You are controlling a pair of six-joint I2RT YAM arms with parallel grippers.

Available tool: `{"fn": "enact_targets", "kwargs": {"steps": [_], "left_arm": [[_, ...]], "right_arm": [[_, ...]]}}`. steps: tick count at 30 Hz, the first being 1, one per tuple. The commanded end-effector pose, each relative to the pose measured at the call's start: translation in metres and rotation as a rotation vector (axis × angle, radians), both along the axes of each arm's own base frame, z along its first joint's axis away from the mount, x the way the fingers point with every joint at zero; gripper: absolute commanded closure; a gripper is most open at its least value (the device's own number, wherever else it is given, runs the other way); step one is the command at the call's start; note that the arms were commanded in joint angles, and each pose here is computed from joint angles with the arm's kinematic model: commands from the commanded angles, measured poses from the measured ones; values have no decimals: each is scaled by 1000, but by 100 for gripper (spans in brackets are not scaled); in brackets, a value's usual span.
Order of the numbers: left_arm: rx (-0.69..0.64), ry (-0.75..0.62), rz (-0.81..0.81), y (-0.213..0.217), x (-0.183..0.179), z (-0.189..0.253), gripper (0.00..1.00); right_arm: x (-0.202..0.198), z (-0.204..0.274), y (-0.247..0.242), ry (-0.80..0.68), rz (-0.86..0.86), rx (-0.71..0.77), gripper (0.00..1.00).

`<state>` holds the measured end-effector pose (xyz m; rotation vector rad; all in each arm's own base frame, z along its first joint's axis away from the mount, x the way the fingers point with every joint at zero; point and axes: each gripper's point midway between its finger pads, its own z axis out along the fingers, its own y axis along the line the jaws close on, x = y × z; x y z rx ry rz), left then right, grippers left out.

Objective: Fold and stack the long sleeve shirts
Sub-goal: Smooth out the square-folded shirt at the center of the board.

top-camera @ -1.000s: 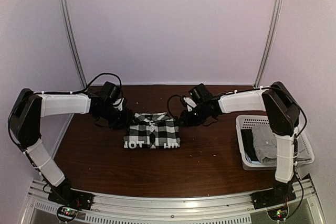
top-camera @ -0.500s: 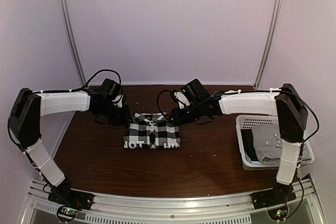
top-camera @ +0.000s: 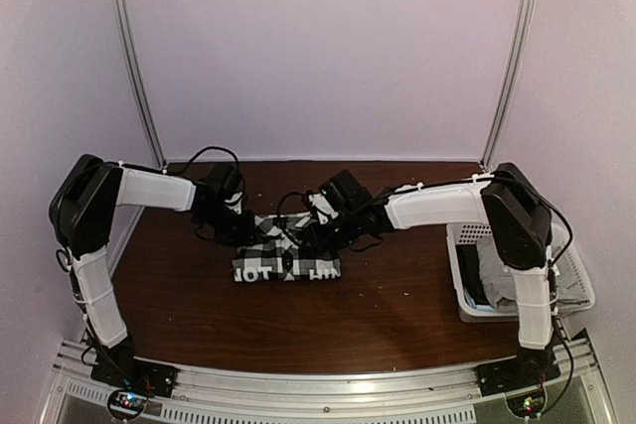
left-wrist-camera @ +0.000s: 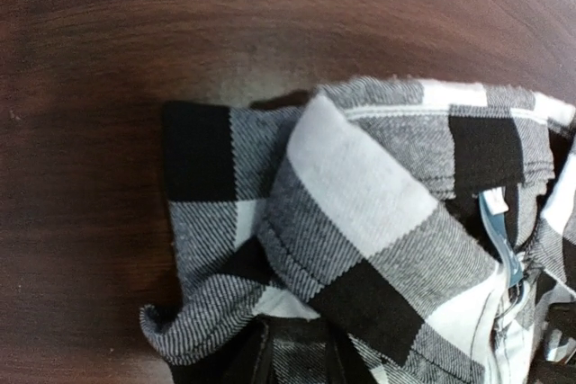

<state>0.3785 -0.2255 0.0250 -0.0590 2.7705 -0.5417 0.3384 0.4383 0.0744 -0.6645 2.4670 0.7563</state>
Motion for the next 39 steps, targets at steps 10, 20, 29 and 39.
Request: {"fn": "enact_targets", "kwargs": {"steps": [10, 20, 29, 39], "left_arm": [[-61, -156, -33, -9, 8, 79, 66], [-129, -74, -77, -34, -43, 60, 74], [-103, 34, -42, -15, -77, 8, 75], [-54, -18, 4, 2, -75, 30, 75]], "right_arm": [[-17, -15, -16, 26, -16, -31, 63], [-30, 9, -6, -13, 14, -19, 62], [-66, -38, -31, 88, 1, -61, 61], [-75, -26, -41, 94, -8, -34, 61]]}}
